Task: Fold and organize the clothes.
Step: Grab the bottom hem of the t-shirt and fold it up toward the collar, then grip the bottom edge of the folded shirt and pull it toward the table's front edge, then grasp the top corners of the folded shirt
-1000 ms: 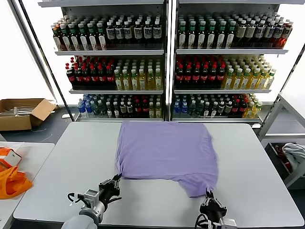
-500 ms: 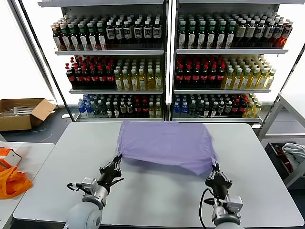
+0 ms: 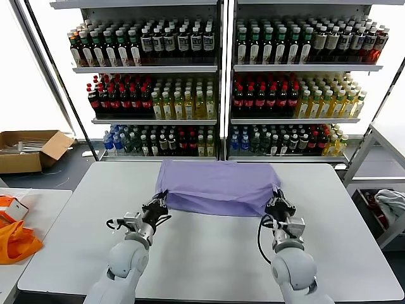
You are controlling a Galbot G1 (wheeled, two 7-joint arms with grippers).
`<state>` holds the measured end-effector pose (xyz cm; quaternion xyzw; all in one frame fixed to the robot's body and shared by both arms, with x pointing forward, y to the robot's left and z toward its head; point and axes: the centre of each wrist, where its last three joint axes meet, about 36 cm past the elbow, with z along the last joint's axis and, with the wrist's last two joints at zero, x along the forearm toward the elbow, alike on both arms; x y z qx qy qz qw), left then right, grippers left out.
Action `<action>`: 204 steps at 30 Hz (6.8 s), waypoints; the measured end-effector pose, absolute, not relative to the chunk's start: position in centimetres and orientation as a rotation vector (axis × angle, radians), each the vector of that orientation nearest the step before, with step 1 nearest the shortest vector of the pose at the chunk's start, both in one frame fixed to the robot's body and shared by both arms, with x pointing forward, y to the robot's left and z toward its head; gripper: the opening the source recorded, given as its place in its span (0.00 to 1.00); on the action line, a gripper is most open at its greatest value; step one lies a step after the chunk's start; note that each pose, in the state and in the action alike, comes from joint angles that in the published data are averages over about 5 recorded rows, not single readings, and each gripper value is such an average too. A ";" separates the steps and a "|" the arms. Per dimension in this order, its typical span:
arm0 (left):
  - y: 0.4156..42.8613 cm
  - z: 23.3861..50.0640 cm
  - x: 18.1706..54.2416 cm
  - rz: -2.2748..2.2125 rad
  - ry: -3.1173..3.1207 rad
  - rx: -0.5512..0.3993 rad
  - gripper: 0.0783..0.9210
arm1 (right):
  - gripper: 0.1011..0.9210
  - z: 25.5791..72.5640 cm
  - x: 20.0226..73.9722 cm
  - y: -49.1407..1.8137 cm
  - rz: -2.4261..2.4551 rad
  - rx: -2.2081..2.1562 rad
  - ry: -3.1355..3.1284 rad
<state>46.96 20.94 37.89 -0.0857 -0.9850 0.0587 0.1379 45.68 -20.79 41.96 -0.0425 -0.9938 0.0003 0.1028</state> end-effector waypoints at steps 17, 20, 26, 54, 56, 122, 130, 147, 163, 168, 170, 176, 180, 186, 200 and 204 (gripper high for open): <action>21.0 36.2 50.7 0.157 -2.794 -0.226 0.01 | 0.01 40.7 50.8 -20.4 0.015 -0.110 -2.845; 21.1 36.2 50.9 0.158 -2.791 -0.222 0.01 | 0.05 40.6 51.1 -20.2 0.010 -0.111 -2.834; 21.5 36.2 50.9 0.158 -2.782 -0.218 0.08 | 0.26 40.9 51.4 -19.9 -0.035 -0.134 -2.838; 22.0 38.1 47.9 0.063 -2.769 -0.194 0.88 | 0.88 41.4 44.9 -23.4 -0.110 -0.350 -2.759; 21.9 38.1 48.0 0.061 -2.765 -0.190 0.88 | 0.88 41.3 44.8 -23.5 -0.108 -0.355 -2.748; 23.2 38.4 41.3 -0.111 -2.737 -0.153 0.01 | 0.02 42.5 36.1 -23.1 -0.064 -0.330 -2.674; 22.5 40.4 34.9 -0.103 -2.763 -0.198 0.01 | 0.02 43.5 30.5 -23.4 -0.024 -0.348 -2.664; 21.9 40.1 24.6 -0.067 -2.653 -0.226 0.01 | 0.03 42.6 23.6 -22.8 0.099 -0.339 -2.567; 20.9 41.7 20.9 0.011 -2.603 -0.292 0.41 | 0.56 46.5 23.3 -23.7 0.064 -0.414 -2.674; 21.5 44.6 21.5 0.023 -2.672 -0.281 0.58 | 0.74 49.0 25.3 -25.3 0.040 -0.480 -2.789; 22.1 45.7 22.1 0.021 -2.707 -0.271 0.65 | 0.80 49.7 26.4 -26.1 0.025 -0.498 -2.838; 24.8 48.5 25.2 -0.034 -2.828 -0.257 0.84 | 0.88 51.1 30.5 -28.2 0.008 -0.452 -2.962; 26.6 49.7 27.8 -0.098 -2.888 -0.300 0.88 | 0.88 51.8 34.0 -29.7 0.029 -0.345 -3.003; 28.5 50.2 32.6 -0.187 -2.917 -0.402 0.88 | 0.88 52.5 40.3 -30.7 0.065 -0.148 -3.005; 30.3 47.1 43.8 -0.134 -2.767 -0.570 0.88 | 0.88 51.0 52.1 -29.7 0.077 0.312 -2.790; 30.8 46.0 45.9 -0.109 -2.726 -0.566 0.88 | 0.88 49.9 54.4 -29.4 0.080 0.370 -2.728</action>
